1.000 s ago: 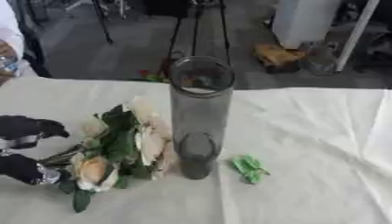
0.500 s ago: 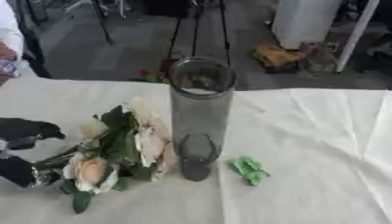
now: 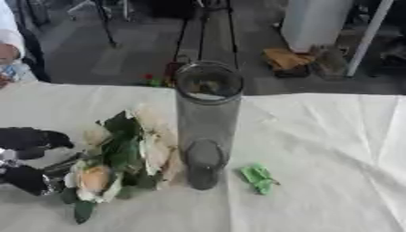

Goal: Arrange flowers into the vase.

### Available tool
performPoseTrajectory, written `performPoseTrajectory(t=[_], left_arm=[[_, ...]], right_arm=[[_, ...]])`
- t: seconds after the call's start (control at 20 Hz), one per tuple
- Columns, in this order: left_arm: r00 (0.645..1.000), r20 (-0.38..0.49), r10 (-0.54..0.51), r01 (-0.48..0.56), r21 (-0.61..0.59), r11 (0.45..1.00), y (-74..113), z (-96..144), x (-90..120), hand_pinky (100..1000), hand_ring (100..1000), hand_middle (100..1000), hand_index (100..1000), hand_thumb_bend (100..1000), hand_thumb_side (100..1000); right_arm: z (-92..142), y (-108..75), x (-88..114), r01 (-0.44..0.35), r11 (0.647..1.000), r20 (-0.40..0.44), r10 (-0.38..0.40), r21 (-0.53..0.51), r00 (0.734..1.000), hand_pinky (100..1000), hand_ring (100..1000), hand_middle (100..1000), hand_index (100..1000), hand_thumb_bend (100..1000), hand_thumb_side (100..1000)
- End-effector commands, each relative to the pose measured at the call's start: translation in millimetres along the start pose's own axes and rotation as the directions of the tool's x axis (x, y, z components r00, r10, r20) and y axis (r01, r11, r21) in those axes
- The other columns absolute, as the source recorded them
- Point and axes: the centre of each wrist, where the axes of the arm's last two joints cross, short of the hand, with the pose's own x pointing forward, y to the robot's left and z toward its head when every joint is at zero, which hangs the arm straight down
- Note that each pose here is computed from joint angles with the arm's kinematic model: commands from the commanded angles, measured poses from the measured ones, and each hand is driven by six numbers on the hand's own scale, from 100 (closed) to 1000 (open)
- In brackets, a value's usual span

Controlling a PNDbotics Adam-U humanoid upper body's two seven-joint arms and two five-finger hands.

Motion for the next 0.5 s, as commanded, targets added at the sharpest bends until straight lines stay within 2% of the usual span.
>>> performPoseTrajectory(t=[0.05, 0.5], left_arm=[[0.999, -0.021, -0.026, 0.026, 0.027, 0.999, 8.0, 1.8, -4.5, 948, 962, 975, 1000, 401, 707], [0.998, -0.021, -0.055, 0.055, 0.015, 0.998, 3.4, -6.4, -3.0, 931, 930, 958, 1000, 448, 718]], right_arm=[[-6.3, 0.7, 2.7, -0.019, 0.998, 0.031, 0.017, 0.056, 0.999, 822, 687, 519, 785, 100, 802], [-6.8, 1.1, 2.1, -0.014, 0.998, 0.031, 0.012, 0.058, 0.999, 823, 685, 516, 777, 100, 801]])
